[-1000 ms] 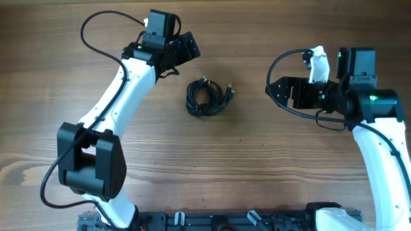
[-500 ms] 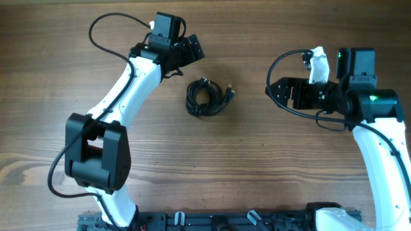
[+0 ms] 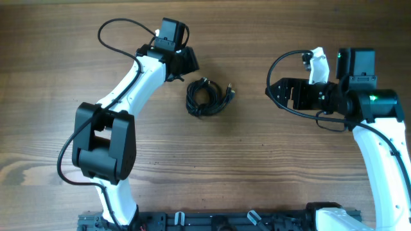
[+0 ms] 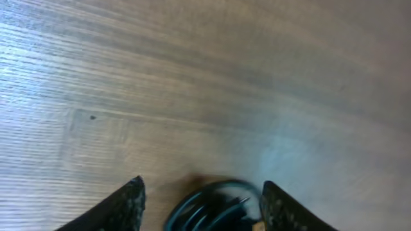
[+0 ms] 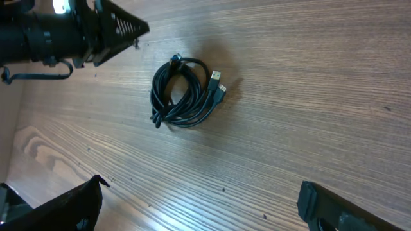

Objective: Untangle cables
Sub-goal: 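Lower the left gripper and grasp the black cable bundle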

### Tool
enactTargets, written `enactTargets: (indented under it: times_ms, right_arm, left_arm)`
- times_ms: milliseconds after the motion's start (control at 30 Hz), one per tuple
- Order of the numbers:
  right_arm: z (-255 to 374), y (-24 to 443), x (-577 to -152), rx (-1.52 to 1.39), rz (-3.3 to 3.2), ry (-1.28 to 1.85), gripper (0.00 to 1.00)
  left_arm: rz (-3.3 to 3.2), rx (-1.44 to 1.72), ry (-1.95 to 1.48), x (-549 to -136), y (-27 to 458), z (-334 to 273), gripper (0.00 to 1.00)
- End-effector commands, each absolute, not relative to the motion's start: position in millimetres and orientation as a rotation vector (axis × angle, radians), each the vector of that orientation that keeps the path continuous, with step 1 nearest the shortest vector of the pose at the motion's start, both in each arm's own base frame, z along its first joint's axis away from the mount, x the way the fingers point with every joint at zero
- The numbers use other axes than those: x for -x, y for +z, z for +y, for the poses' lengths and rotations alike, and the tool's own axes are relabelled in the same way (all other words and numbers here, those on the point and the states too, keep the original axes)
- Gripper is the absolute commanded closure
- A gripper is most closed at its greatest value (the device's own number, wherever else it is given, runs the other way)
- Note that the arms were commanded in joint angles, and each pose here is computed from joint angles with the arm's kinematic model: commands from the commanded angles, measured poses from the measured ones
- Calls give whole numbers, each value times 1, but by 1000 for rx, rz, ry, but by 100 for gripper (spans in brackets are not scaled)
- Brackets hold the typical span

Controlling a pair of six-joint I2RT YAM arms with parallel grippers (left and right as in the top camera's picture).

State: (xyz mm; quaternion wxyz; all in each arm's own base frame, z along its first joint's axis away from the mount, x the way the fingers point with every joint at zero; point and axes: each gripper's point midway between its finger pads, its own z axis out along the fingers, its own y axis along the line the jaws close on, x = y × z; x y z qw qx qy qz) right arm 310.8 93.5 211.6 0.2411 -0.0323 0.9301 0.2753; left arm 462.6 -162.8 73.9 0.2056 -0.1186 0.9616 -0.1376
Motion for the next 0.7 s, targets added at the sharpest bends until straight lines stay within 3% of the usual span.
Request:
enactTargets:
  times_ms: [0,300,433,667]
  right_arm:
    - [96,217,-312,81,2539,770,0]
    - [96,216,-311,76,2545,773,0]
    - [96,216,-311,76,2545,773,0]
    - [96,214,-310,73,2551,774,1]
  left_arm:
    - [2765,20,-321,-447,64,-164,46]
    - [2884,-198,-364,-417,36,-169,54]
    - [2911,-196,-356,-415,25,-169,66]
    - [2932,-196,-350,-407,13,-166,67]
